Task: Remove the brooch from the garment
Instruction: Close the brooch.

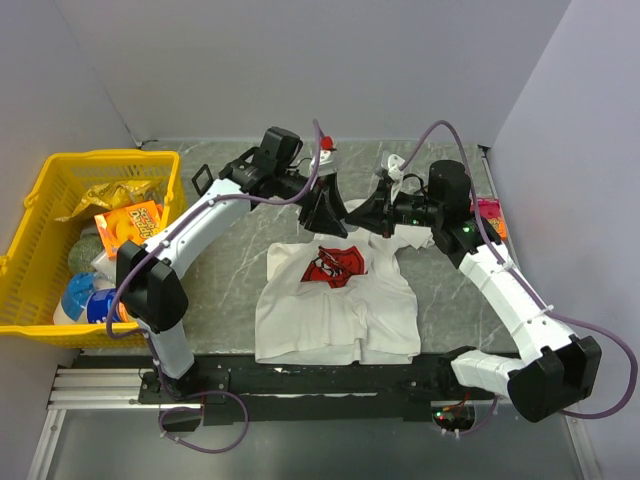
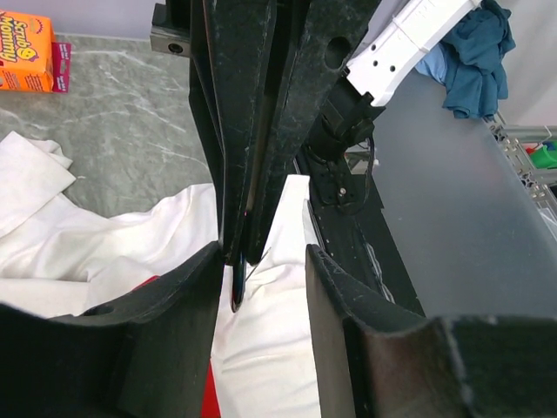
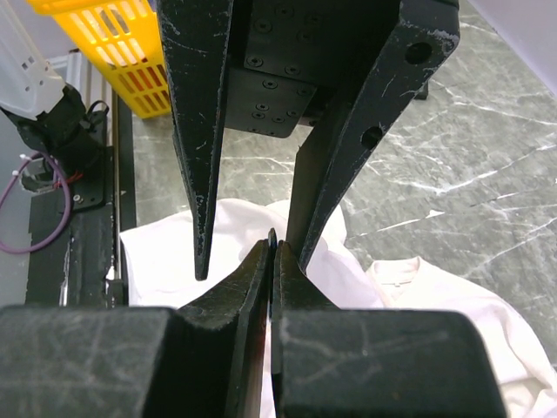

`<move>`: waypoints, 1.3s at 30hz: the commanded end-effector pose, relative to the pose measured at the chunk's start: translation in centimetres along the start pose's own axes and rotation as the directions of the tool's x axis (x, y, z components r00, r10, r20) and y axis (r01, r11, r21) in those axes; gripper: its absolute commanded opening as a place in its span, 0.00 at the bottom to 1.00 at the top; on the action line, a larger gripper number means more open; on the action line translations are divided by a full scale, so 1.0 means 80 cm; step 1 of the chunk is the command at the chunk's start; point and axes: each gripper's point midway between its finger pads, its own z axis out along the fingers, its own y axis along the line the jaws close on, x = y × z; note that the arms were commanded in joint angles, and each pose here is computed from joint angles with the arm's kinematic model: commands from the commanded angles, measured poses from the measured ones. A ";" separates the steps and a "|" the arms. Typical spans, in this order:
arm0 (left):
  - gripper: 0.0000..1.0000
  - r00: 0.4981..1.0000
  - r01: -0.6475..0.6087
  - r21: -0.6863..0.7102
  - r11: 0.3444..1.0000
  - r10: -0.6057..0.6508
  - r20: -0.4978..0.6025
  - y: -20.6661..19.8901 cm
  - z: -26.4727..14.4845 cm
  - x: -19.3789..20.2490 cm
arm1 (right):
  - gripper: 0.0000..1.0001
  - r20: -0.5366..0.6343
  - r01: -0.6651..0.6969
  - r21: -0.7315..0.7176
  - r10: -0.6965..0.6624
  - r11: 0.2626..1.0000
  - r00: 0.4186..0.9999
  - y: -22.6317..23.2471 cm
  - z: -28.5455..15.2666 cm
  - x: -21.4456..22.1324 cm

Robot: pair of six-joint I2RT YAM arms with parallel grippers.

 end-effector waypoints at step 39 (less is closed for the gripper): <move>0.39 0.996 0.001 0.050 0.999 -0.005 0.093 -0.023 0.001 -0.049 | 0.00 0.351 -0.144 -0.049 0.152 0.988 0.924 0.000 -0.041 -0.038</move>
